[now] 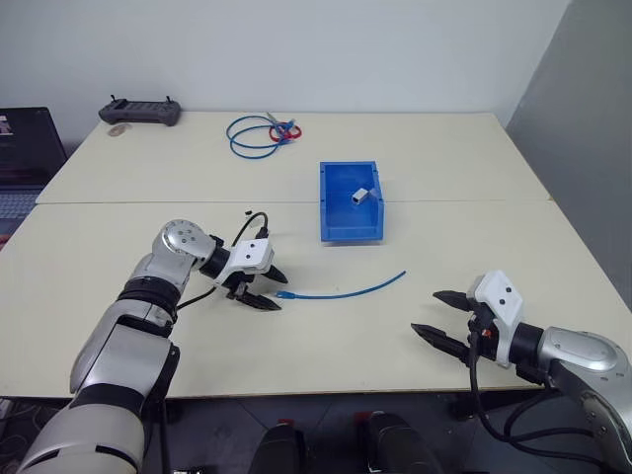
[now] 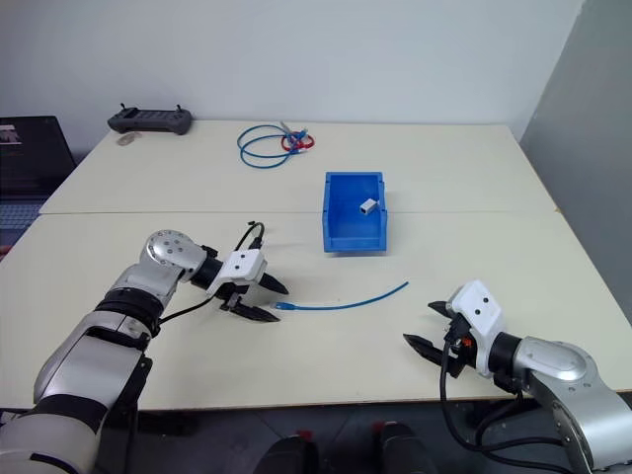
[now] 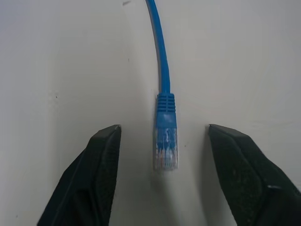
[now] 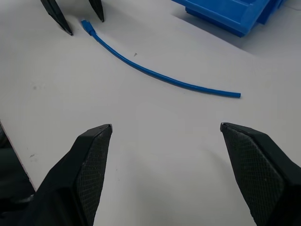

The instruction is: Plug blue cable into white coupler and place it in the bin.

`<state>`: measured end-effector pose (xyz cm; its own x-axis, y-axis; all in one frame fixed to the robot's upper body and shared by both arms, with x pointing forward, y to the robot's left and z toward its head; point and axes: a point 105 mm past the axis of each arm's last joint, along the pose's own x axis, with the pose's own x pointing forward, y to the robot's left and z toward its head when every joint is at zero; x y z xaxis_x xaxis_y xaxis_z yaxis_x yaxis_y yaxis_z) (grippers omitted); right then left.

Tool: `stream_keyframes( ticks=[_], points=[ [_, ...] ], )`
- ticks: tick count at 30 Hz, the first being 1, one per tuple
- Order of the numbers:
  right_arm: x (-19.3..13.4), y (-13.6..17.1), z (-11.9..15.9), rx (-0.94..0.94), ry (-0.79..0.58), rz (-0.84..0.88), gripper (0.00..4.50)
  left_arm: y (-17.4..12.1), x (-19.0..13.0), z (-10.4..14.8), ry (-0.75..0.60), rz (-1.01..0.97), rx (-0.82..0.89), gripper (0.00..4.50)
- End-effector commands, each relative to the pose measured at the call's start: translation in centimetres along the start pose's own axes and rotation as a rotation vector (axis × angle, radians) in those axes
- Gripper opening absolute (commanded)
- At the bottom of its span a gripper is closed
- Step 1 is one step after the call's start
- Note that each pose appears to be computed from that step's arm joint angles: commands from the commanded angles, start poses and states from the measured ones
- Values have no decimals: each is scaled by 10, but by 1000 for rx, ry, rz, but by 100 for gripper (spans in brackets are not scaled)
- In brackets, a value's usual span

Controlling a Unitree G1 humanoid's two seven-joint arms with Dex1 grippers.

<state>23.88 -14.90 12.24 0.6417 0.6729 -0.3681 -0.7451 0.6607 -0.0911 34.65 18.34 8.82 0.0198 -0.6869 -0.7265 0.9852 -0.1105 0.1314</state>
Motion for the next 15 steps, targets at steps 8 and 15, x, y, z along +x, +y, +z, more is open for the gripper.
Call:
stream_keyframes(
  ticks=[8,15],
  points=[
    [0,-3,10,-33,-26,3,391,-29,5,-36,130,-134,-120,81],
    [7,0,10,-34,-25,52,391,-27,-7,-37,139,-105,-137,22]
  ],
)
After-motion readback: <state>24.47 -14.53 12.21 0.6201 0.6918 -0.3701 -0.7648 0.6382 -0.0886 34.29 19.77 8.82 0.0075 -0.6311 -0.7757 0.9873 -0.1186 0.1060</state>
